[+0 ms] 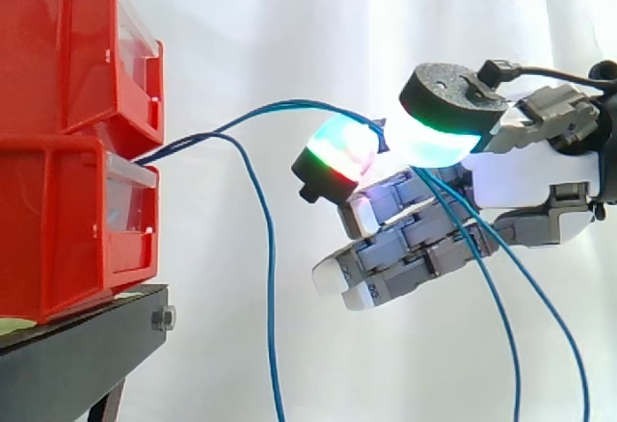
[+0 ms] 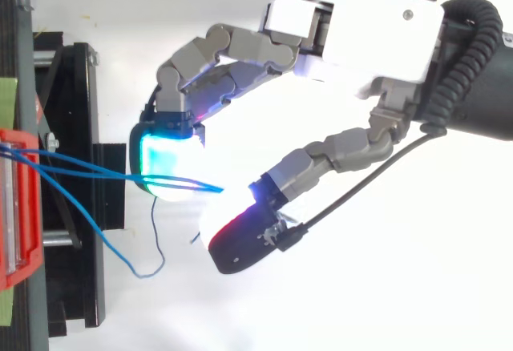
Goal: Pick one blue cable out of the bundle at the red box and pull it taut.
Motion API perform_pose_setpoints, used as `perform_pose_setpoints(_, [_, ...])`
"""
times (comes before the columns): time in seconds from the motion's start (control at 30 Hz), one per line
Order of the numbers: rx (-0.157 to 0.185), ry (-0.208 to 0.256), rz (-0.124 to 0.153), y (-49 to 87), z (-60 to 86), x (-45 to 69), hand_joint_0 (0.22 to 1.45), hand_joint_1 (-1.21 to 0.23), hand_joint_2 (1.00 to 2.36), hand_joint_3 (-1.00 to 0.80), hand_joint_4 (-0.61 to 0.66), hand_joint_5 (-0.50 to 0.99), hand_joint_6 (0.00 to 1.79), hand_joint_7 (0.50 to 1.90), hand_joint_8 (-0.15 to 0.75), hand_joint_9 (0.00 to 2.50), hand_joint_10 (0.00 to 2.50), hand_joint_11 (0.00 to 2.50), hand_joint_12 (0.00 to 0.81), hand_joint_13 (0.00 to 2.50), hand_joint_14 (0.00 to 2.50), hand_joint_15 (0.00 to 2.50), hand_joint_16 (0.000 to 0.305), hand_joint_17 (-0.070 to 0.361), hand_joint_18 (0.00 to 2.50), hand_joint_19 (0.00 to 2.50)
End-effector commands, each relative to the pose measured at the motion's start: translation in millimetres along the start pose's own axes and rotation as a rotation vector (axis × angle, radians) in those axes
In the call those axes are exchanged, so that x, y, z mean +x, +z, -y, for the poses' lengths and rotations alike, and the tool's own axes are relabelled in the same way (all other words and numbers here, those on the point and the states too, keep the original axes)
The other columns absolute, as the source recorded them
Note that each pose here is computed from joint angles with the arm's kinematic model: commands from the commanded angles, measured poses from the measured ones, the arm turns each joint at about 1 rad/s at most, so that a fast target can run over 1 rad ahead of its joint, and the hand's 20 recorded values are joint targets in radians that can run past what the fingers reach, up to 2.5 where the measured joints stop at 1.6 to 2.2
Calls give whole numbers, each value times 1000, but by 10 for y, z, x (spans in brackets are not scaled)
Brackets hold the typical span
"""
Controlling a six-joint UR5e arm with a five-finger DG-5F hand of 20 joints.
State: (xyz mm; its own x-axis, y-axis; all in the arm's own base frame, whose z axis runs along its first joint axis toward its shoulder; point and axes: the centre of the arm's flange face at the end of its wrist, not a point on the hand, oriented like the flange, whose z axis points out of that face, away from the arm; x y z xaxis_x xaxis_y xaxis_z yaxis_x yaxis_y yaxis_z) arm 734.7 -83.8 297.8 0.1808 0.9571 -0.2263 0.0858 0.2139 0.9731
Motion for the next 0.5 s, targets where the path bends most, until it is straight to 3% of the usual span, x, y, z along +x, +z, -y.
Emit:
perform_pose_setpoints(0.0, [2, -1, 1, -1, 11, 0, 536, -1013, 1000, -500, -68, -260, 943, 878, 169, 739, 6, 1052, 359, 534, 10, 298, 49, 111, 472, 0])
perform_pose_setpoints(0.47, [2, -1, 1, 0, 5, -1, 550, -771, 1000, -500, -31, -240, 914, 857, 206, 790, 8, 1070, 376, 531, 12, 322, 52, 116, 439, 79])
